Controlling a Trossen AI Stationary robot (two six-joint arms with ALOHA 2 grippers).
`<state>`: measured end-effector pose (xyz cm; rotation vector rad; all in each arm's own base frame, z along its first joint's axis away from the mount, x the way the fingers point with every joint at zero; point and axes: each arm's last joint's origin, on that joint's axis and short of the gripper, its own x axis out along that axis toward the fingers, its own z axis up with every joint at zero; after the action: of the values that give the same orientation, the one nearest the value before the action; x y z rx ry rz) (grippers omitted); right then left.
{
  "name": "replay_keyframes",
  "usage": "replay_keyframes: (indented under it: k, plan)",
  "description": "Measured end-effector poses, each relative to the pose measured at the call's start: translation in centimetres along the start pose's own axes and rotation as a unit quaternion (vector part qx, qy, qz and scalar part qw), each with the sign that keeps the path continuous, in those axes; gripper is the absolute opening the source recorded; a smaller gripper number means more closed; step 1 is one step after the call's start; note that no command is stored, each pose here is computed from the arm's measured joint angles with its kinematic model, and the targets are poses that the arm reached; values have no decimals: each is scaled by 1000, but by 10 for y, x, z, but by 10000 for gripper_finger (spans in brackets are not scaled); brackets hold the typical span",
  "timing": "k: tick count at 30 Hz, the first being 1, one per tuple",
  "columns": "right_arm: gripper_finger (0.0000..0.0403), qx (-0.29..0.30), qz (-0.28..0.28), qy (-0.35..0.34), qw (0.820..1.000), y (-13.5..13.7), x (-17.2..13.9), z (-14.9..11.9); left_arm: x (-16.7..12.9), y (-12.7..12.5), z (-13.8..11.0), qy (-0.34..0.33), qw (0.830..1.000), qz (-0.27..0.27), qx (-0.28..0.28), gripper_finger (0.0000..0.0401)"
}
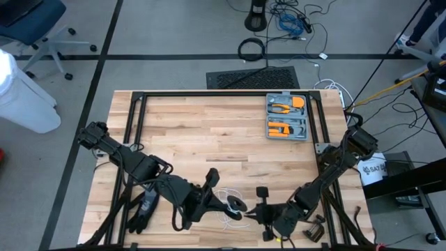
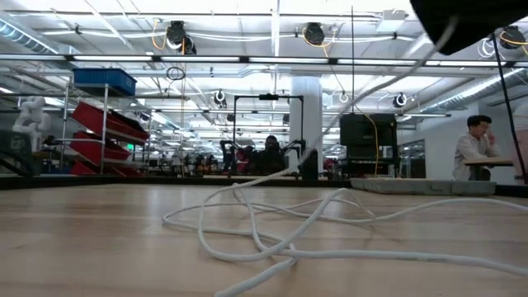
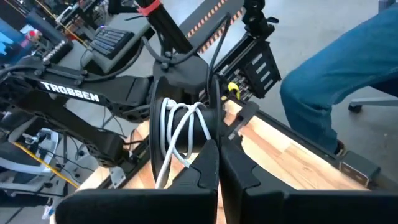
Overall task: Coil cords
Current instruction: Coil the white wire onto the spool
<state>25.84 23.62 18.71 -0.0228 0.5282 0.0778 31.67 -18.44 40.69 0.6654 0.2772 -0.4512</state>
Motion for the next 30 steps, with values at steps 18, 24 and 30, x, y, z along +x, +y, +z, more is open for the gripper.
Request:
replay_keyframes:
  k: [18,24,30]
  plan:
    - [0,-29,29,66,997,53,-54,38,-2,-6,-24,131,988,-3,-77,0]
    - [0,-47,38,59,996,62,-77,72,-4,-9,-29,156,982,-22,-109,0]
    - [0,-89,46,17,995,68,-96,105,-4,-12,-29,150,979,-52,-130,0]
